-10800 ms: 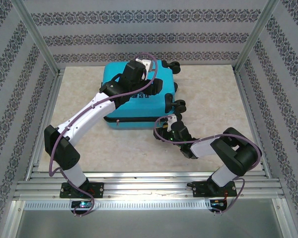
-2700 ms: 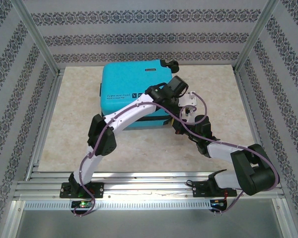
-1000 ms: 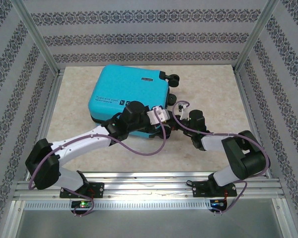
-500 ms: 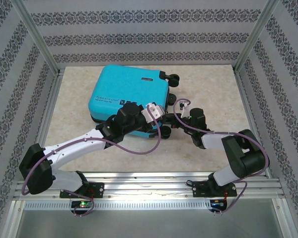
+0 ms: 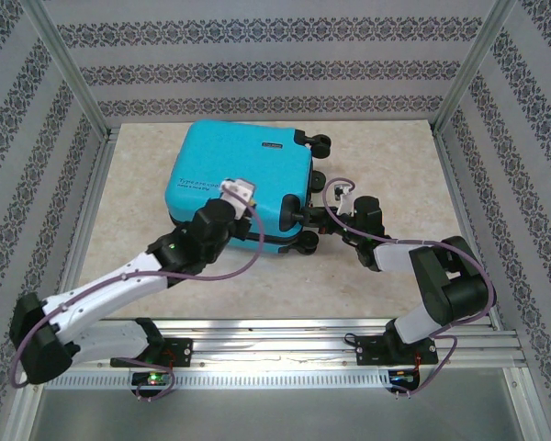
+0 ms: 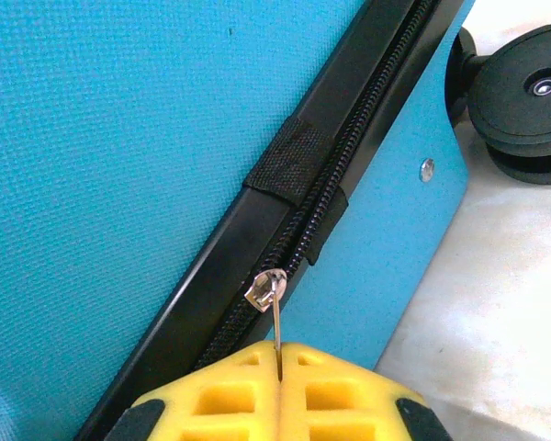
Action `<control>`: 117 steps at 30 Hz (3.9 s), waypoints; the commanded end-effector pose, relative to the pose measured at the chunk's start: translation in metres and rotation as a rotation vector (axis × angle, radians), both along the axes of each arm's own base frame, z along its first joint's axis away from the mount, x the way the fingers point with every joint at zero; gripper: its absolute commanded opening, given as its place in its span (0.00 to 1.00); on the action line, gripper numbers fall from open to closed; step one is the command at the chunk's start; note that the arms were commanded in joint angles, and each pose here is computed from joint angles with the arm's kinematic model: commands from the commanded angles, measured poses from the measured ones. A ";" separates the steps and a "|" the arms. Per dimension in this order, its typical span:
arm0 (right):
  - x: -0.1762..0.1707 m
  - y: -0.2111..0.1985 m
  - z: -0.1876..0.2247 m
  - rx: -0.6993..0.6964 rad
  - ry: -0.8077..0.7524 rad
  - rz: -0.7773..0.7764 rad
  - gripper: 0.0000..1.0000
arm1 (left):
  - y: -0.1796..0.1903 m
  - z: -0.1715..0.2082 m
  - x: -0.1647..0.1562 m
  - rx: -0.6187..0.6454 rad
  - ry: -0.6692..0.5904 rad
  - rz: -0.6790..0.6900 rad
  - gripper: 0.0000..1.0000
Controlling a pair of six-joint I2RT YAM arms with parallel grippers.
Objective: Pack the luggage
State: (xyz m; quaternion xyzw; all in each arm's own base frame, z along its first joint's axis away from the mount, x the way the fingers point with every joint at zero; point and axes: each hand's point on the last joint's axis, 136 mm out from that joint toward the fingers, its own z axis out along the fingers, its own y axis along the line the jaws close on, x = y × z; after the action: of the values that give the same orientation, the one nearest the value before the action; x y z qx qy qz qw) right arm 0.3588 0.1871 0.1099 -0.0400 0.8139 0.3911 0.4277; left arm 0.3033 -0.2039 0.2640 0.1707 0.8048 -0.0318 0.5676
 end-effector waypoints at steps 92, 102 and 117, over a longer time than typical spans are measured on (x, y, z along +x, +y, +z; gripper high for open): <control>-0.019 0.056 0.007 -0.047 -0.110 0.143 0.00 | -0.110 -0.052 0.004 -0.725 0.575 0.007 0.99; -0.023 0.053 0.004 -0.051 -0.103 0.139 0.00 | -0.129 -0.043 0.024 -0.706 0.543 -0.020 0.96; -0.026 0.052 0.006 -0.051 -0.108 0.144 0.00 | -0.115 -0.065 0.030 -0.672 0.545 0.044 0.57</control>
State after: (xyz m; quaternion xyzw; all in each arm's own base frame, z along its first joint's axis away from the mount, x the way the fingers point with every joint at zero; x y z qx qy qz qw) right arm 0.3398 0.2331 0.1049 -0.1092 0.8084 0.3865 0.4304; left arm 0.3249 -0.3131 0.1794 -0.0631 0.8910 -0.3067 0.3287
